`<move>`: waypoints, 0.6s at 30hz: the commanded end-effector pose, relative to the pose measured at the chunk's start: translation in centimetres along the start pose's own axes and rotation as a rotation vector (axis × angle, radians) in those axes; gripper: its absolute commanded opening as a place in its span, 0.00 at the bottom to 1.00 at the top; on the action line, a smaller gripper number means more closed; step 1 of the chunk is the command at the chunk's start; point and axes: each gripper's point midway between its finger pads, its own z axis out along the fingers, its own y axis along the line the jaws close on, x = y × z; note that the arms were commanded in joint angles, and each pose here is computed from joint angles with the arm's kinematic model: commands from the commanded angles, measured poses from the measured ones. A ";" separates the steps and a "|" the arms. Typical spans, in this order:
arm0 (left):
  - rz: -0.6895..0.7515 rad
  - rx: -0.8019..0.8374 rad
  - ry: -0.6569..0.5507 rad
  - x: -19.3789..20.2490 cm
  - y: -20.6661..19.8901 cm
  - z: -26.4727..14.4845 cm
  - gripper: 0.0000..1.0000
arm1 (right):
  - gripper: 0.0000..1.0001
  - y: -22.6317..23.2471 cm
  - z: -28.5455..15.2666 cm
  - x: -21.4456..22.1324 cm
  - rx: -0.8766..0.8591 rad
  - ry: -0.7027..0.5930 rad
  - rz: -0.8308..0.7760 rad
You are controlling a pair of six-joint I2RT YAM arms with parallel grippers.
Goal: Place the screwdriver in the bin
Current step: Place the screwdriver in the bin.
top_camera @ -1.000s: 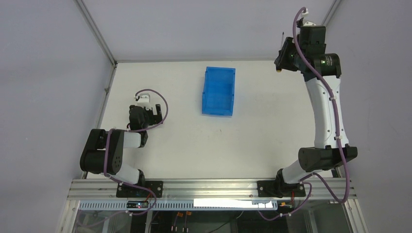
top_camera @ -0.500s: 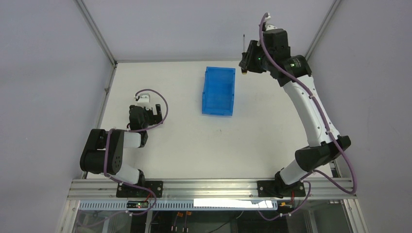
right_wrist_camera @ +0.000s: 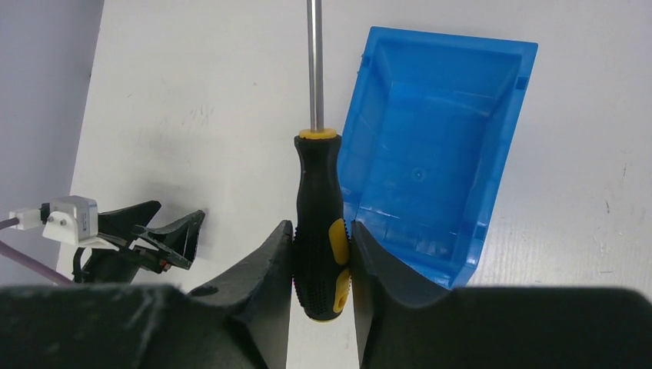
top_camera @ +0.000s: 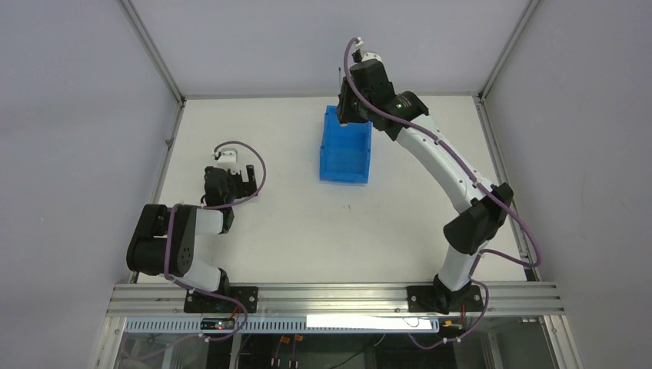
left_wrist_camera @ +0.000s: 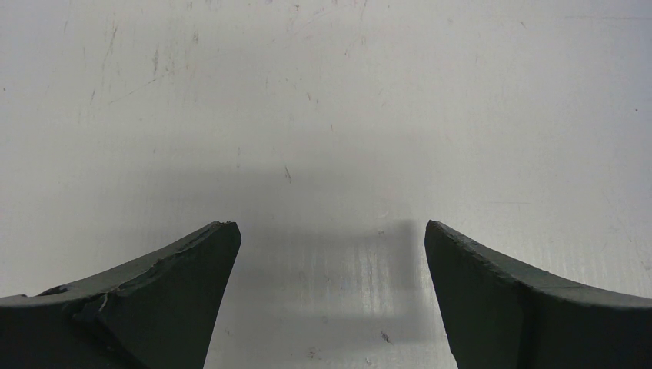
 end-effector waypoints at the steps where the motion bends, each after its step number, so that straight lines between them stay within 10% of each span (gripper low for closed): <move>1: -0.012 -0.010 -0.055 -1.9 0.4 0.3 1.00 | 0.01 0.6 1.0 -2.4 -0.005 -0.116 0.049; 18: -0.011 -0.011 -0.055 -1.9 0.4 0.3 1.00 | 0.01 -5.0 11.5 10.3 0.172 0.064 -0.038</move>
